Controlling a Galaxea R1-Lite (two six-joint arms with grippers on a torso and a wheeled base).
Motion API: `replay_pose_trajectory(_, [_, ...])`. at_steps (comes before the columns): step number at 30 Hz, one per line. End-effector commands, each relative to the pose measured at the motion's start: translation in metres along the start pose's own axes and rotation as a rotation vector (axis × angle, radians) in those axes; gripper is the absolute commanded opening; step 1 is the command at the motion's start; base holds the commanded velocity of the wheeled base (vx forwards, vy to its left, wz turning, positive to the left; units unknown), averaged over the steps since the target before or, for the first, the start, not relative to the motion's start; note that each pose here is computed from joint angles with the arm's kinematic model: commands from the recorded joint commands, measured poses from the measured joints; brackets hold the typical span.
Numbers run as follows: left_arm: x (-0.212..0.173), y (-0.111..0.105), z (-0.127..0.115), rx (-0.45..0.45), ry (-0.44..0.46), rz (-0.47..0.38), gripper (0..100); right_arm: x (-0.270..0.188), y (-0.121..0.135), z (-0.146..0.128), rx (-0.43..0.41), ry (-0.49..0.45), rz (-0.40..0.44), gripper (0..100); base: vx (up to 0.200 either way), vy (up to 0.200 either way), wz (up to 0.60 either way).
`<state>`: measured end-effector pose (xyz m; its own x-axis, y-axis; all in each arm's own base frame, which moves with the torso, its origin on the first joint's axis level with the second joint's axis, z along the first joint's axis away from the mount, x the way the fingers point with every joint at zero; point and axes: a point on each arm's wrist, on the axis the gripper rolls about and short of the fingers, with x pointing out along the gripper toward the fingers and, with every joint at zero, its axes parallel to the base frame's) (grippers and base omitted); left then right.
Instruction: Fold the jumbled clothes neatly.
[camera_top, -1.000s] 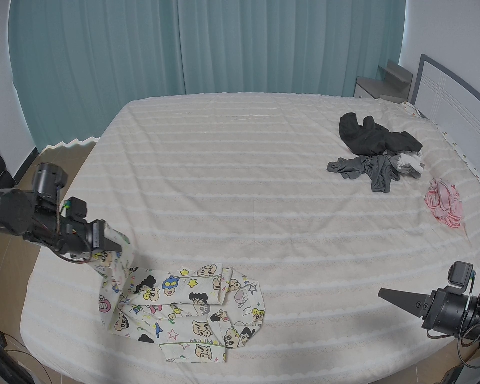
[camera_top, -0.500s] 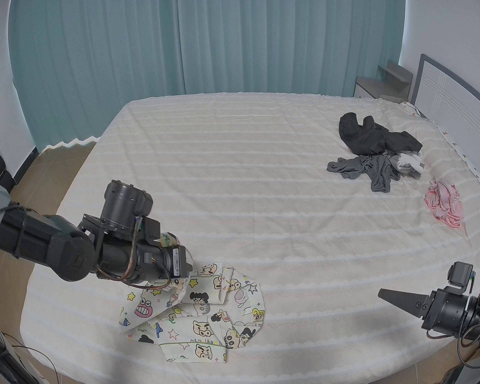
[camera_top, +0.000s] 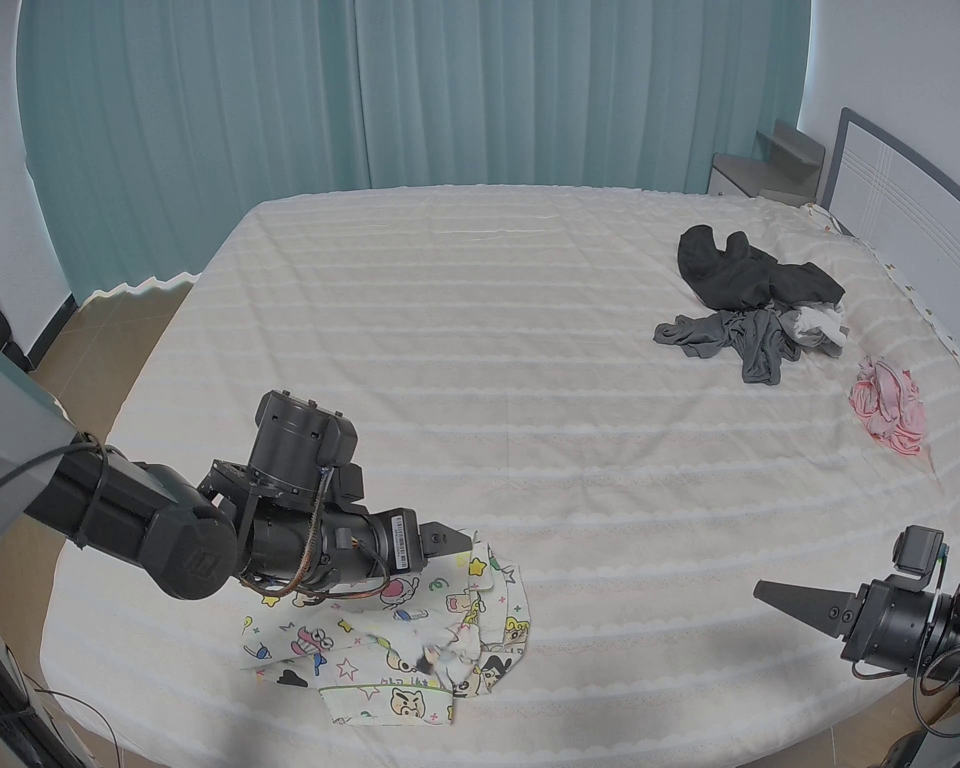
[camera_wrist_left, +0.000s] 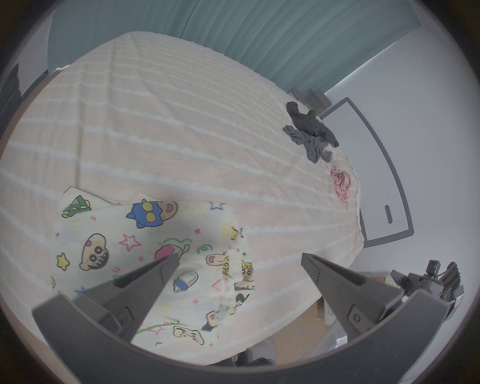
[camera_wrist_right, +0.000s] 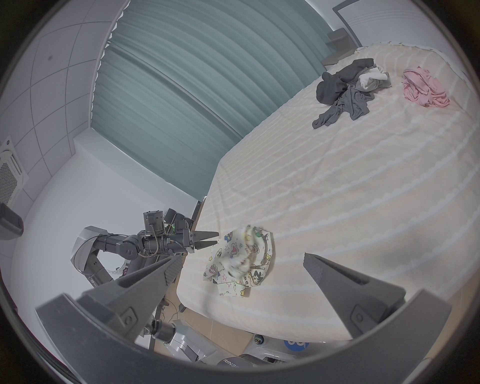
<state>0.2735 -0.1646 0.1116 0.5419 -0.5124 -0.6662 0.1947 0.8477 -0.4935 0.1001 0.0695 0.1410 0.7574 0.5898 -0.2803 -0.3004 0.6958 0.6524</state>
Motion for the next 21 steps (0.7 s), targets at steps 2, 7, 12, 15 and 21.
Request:
replay_pose_trajectory(2, [-0.003, -0.01, 0.001, -0.008, -0.026, -0.032, 100, 0.0, 0.0, 0.0, 0.0, 0.001, 0.0, 100, 0.0, 0.0, 0.0])
replay_pose_trajectory(7, [-0.018, 0.0, 0.002, -0.035, -0.052, -0.013, 100, 0.001, 0.0, 0.0, 0.0, 0.004, -0.003, 100, 0.0, 0.0, 0.0])
replay_pose_trajectory(12, [-0.048, 0.027, -0.006, -0.094, -0.084, 0.021, 100, 0.001, -0.002, -0.002, 0.001, 0.021, -0.003, 100, 0.0, 0.0, 0.0])
replay_pose_trajectory(15, [-0.065, 0.046, -0.013, -0.135, -0.107, 0.009, 100, 0.001, -0.003, -0.005, -0.001, 0.047, 0.01, 100, 0.0, 0.0, 0.0])
replay_pose_trajectory(21, [-0.083, 0.069, -0.037, -0.172, -0.123, -0.058, 100, 0.008, -0.006, -0.008, 0.003, 0.092, -0.003, 100, 0.0, 0.0, 0.0])
